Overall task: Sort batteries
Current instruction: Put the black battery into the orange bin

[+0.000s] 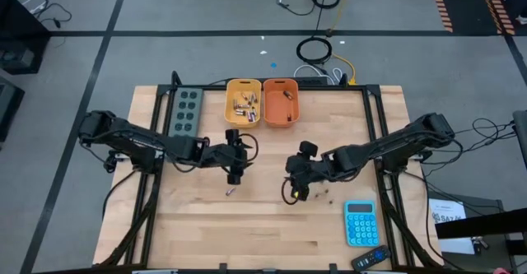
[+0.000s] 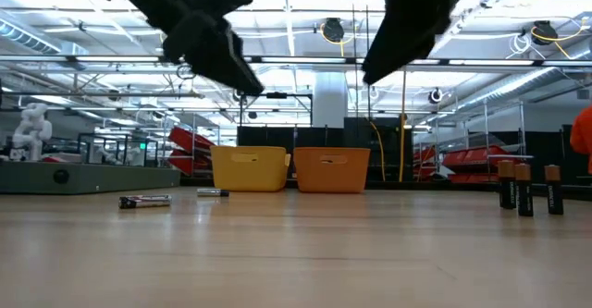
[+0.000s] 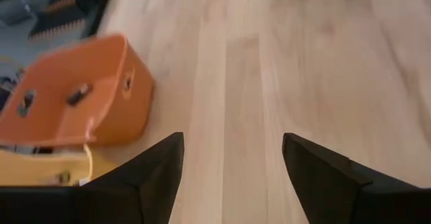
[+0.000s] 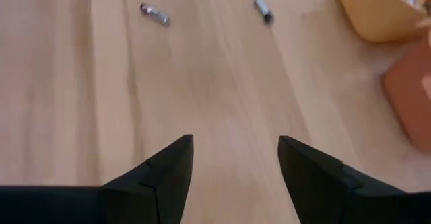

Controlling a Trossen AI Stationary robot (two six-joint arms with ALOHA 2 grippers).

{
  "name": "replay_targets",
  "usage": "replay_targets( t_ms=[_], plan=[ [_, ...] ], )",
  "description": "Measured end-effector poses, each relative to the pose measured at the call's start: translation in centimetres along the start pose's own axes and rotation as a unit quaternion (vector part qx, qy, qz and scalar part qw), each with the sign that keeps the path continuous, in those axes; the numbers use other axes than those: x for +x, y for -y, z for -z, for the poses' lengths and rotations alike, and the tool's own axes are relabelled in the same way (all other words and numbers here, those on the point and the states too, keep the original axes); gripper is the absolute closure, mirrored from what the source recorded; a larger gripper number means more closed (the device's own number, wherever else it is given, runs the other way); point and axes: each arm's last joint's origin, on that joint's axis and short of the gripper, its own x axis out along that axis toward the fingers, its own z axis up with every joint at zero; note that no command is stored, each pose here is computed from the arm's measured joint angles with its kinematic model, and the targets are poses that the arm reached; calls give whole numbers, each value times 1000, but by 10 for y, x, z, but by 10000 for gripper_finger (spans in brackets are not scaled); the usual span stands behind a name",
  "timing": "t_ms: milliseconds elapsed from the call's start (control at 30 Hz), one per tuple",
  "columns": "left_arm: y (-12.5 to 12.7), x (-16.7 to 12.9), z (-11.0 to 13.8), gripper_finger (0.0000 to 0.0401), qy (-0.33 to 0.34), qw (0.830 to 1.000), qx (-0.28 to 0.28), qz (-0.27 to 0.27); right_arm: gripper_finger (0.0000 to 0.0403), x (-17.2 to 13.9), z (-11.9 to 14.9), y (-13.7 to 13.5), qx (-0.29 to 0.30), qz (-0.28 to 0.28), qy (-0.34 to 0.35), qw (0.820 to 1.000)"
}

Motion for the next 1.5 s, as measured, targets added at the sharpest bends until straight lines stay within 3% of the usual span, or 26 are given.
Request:
replay_targets(
  t_ms=[167,300,400,533,900,1233,1500],
  plan=[
    [1,1,-3,153,13,1000,-4,-3,230,-22,-7,3,54,8,-84,995],
    [3,7,0,169,2,999,-28,-30,270,-27,5,2,91,30,-134,986],
    [14,10,5,189,35,999,-15,-27,282,-26,17,-3,98,33,-156,982],
    [26,11,19,213,90,996,-2,-25,263,-26,34,-9,118,37,-196,973],
    [26,-7,43,228,107,993,-33,-27,172,-25,70,-11,160,101,-254,949],
    [17,-35,52,228,140,987,-52,-60,177,-5,93,-1,178,109,-246,947],
    [16,-37,59,228,138,986,-57,-68,189,5,103,11,198,133,-243,940]
  ],
)
